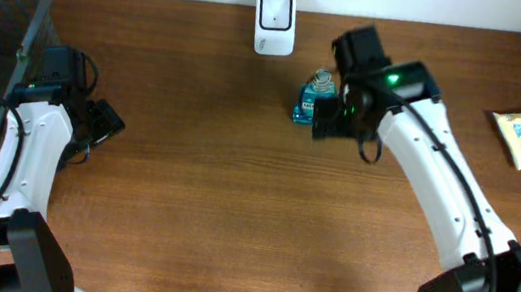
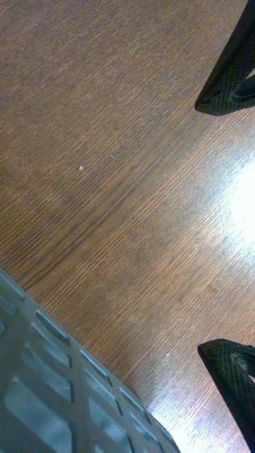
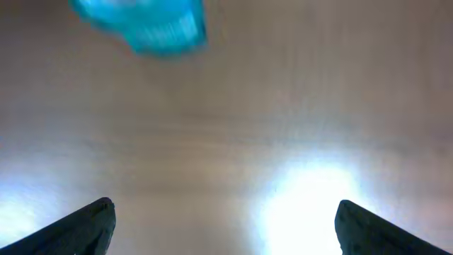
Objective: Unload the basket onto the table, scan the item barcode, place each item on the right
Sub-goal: 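Lift the bottle and pull it back toward the right arm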
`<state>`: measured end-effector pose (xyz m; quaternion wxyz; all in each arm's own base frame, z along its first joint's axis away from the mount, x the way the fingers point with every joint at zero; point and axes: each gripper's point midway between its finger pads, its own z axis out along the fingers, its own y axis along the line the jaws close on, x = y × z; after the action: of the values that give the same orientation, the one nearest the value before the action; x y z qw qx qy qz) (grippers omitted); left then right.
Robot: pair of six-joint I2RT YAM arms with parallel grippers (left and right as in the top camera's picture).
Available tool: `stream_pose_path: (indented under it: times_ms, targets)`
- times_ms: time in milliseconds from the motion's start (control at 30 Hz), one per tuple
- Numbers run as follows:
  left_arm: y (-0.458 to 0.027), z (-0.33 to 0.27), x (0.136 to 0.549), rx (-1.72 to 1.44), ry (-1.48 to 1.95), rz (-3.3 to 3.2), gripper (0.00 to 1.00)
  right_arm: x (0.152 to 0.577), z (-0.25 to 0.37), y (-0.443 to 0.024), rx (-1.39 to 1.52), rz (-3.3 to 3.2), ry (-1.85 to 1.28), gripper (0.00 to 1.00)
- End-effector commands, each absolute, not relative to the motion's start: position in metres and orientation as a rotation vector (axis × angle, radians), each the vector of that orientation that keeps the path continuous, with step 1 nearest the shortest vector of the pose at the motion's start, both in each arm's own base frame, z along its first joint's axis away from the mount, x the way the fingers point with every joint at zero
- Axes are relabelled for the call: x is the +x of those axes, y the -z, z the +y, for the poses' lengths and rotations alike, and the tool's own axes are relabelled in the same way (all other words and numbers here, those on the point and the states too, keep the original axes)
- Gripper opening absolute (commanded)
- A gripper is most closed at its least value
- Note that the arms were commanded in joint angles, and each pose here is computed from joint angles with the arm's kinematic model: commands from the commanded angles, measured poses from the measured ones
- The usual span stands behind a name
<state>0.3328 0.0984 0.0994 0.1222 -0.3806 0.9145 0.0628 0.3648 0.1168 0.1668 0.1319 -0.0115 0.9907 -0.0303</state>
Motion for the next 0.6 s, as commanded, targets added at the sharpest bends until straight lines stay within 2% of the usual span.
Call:
stream_pose_path:
  times_ms: [0, 133, 233, 567]
  targets:
    - [-0.095, 0.101, 0.330, -1.129, -0.195, 2.676, 0.99, 0.332, 0.111, -0.188, -0.032, 2.782, 0.018, 0.99]
    - [-0.095, 0.101, 0.330, -1.129, -0.195, 2.676, 0.99, 0.315, 0.108, -0.197, -0.021, 2.551, -0.105, 0.98]
    - [-0.095, 0.101, 0.330, -1.129, -0.195, 2.676, 0.99, 0.328, 0.115, -0.190, -0.001, 2.337, -0.213, 0.98]
    - [-0.095, 0.101, 0.330, -1.129, -0.195, 2.676, 0.99, 0.383, 0.146, -0.101, -0.092, 2.221, -0.263, 0.98]
